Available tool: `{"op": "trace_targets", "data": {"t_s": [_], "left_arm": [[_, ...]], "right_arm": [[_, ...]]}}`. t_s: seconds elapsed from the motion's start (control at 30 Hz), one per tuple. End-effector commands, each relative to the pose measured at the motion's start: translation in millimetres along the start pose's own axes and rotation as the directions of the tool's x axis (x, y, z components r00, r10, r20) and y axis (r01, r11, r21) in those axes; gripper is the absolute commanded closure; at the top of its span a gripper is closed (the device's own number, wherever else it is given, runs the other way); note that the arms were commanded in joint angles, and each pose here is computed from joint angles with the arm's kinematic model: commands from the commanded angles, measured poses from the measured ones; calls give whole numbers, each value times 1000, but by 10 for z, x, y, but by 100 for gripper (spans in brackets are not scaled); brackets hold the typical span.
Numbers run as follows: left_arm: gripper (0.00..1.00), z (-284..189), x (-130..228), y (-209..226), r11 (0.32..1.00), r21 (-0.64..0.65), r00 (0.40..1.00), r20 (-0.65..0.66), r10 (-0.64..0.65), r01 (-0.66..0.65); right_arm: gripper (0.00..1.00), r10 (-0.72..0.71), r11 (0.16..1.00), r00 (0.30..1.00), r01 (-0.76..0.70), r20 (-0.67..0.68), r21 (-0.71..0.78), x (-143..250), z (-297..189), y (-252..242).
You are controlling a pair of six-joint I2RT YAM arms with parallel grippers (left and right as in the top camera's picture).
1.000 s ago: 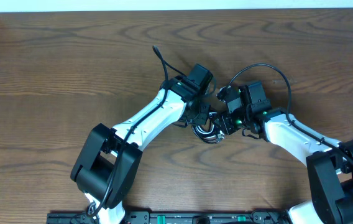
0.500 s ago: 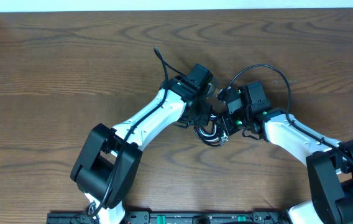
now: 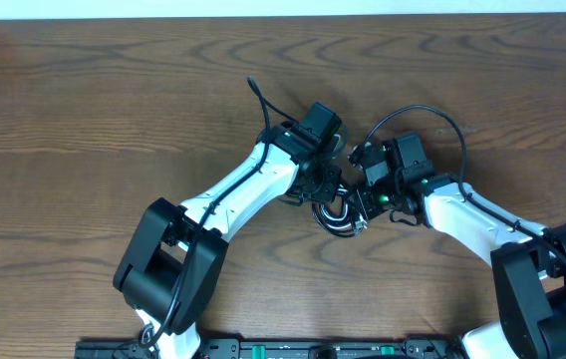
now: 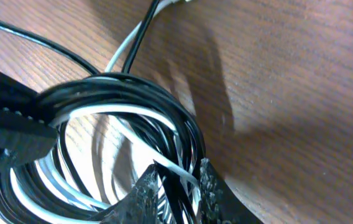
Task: Untangle cables
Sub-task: 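Grasp a cable loop with the right gripper and pull it rightward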
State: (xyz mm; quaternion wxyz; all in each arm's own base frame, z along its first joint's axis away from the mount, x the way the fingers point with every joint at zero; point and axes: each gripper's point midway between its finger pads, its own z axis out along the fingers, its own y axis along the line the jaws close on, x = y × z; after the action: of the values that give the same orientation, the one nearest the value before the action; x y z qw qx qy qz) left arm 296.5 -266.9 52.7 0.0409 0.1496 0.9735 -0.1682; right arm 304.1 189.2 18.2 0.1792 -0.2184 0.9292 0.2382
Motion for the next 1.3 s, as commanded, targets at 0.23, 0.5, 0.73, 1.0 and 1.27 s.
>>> {"op": "trace_targets", "data": {"t_s": [0.23,0.5,0.73,1.0,1.27], "left_arm": [[92,33,90,64,1000,-20,999,-35,4,-5],[92,-1,187,363,984,-181,998,-59,-14,3],[93,-42,185,504,981,-192,996,-66,-56,42],[93,-92,180,659,977,-191,991,-71,-110,94],[93,-92,174,652,978,-187,992,-69,-109,94]], "right_arm": [[99,15,1000,999,-15,-41,-1,181,58,-2],[99,186,973,982,-187,20,134,105,-35,-361],[99,394,876,916,-400,78,270,248,-286,-980],[99,517,795,854,-503,55,340,554,-471,-1281],[90,676,578,732,-596,83,558,989,-672,-1481]]}}
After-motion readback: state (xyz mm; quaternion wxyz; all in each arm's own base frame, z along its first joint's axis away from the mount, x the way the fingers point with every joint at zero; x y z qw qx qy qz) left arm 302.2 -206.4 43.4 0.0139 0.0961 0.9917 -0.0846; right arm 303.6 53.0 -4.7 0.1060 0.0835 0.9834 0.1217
